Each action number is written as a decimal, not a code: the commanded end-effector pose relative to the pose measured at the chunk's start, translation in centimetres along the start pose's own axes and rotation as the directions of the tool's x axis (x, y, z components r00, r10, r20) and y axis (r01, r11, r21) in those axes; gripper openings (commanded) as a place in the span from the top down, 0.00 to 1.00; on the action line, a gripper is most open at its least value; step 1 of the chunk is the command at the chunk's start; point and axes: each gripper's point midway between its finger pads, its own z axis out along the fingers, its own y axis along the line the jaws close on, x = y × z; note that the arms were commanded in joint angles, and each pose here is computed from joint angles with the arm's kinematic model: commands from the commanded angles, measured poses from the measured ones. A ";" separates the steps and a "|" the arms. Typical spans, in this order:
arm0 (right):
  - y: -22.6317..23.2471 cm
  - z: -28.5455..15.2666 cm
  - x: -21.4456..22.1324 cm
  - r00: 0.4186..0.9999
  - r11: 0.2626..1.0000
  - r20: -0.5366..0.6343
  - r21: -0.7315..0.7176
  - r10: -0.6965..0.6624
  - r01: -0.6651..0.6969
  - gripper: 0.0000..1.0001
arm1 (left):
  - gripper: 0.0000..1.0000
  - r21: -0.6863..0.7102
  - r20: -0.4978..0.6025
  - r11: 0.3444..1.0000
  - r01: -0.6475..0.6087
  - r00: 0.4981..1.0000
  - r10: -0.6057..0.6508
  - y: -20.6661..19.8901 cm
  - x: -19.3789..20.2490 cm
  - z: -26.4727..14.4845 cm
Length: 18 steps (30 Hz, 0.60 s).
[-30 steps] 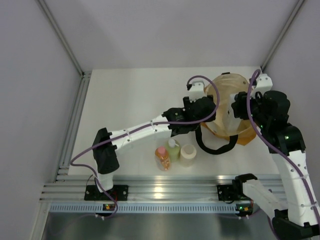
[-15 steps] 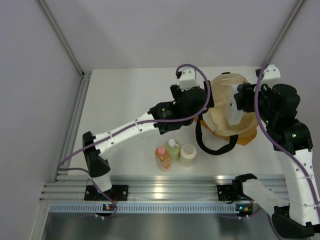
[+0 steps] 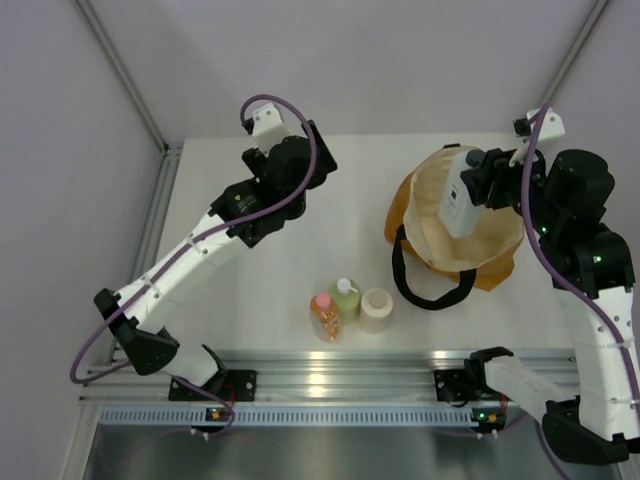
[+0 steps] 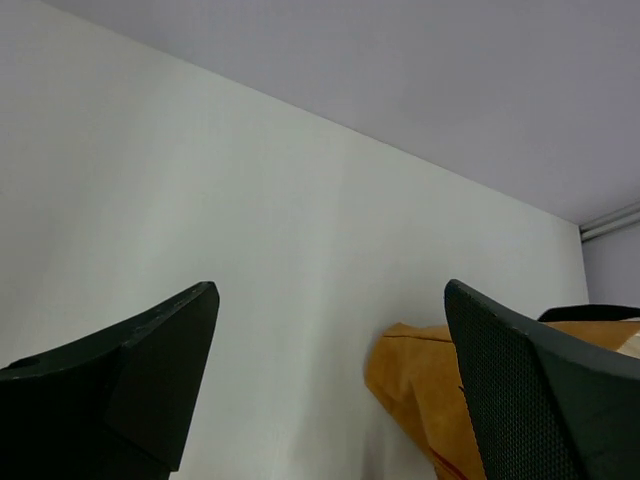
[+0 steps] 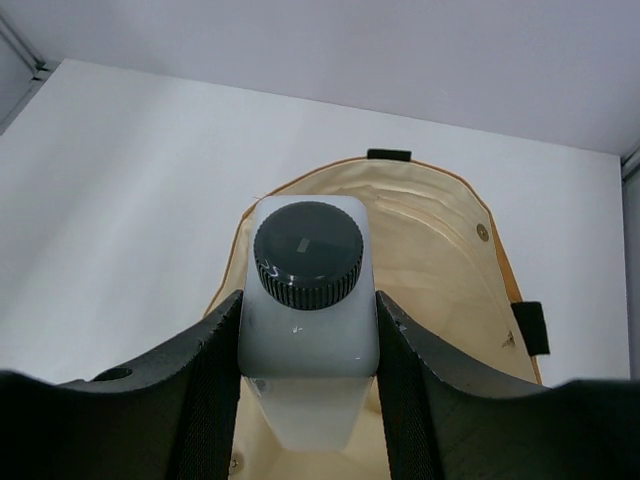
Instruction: Take the personal care products out of the canvas bag
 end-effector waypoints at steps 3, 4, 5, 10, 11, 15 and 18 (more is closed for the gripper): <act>2.6 -3.0 -10.8 0.937 0.991 0.349 -0.110 -0.029 0.072 1.00 | 0.02 -0.061 -0.031 0.998 -0.020 0.999 0.018 4.2 0.1 0.0; 2.8 -2.7 -11.0 0.936 0.990 0.350 -0.121 -0.026 0.073 1.00 | 0.02 -0.076 -0.025 0.997 -0.011 1.000 0.009 5.2 -0.5 0.1; 3.0 -2.7 -11.0 0.937 0.988 0.350 -0.132 -0.026 0.077 1.00 | 0.02 -0.079 -0.046 0.997 -0.019 0.999 0.015 5.8 0.3 0.2; 3.9 -2.3 -11.6 0.933 0.980 0.361 -0.184 -0.002 0.073 1.00 | 0.02 -0.118 -0.065 0.992 -0.037 0.997 0.029 7.8 1.2 0.5; 4.2 -2.4 -11.9 0.929 0.977 0.370 -0.200 -0.001 0.081 1.00 | 0.02 -0.123 -0.069 0.992 -0.043 0.997 0.035 8.0 1.3 0.5; 5.2 -2.3 -13.5 0.915 0.964 0.403 -0.252 0.024 0.086 1.00 | 0.02 -0.147 -0.077 0.987 -0.062 0.996 0.051 9.3 1.7 0.4; 6.1 -2.2 -14.3 0.908 0.950 0.417 -0.300 0.045 0.091 1.00 | 0.02 -0.165 -0.082 0.984 -0.064 0.995 0.051 10.4 1.8 0.4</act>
